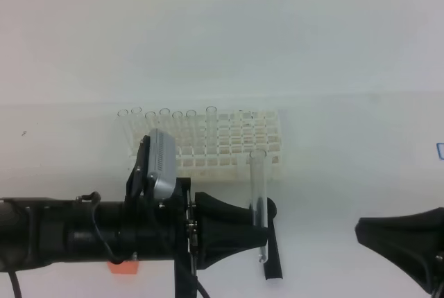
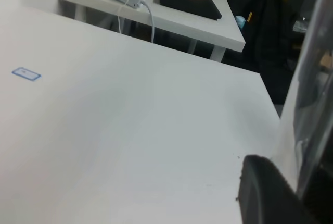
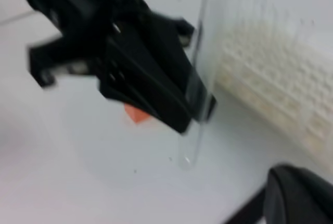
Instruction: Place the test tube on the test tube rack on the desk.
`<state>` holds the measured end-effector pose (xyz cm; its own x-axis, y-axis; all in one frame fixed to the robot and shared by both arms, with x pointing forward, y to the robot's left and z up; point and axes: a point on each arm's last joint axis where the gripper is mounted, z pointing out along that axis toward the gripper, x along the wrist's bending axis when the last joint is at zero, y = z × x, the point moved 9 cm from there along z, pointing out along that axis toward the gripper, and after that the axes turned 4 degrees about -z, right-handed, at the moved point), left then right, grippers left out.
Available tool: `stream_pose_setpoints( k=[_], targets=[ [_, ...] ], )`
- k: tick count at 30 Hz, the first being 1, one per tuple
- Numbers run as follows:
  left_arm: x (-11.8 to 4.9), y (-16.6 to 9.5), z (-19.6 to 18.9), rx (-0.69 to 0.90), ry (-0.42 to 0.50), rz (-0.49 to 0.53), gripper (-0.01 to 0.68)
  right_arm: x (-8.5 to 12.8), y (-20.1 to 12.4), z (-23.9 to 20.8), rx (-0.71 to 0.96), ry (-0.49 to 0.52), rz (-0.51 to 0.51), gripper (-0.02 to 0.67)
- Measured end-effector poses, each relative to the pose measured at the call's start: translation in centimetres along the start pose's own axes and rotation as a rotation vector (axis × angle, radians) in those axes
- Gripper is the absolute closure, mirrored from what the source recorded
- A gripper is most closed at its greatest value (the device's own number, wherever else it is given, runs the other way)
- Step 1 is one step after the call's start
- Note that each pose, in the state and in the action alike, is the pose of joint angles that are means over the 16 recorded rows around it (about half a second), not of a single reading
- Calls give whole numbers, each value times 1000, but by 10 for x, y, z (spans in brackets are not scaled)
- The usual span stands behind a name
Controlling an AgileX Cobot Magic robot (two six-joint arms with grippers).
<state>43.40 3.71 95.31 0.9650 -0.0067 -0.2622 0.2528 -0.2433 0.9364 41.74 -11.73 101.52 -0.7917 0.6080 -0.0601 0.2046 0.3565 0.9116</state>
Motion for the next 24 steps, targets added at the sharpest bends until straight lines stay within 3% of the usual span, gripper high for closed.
stream_pose_setpoints(
  k=[7, 17, 24],
  targets=[
    [0, 0, 0, 0, 0, 53, 563, 12, 28, 2, -114, 73, -104, 650],
    [0, 0, 0, 0, -1, 62, 563, 23, 42, 21, -174, 171, -190, 645],
    [-1, 0, 1, 0, -4, 53, 563, 22, 49, 40, -158, 205, -179, 565]
  ],
)
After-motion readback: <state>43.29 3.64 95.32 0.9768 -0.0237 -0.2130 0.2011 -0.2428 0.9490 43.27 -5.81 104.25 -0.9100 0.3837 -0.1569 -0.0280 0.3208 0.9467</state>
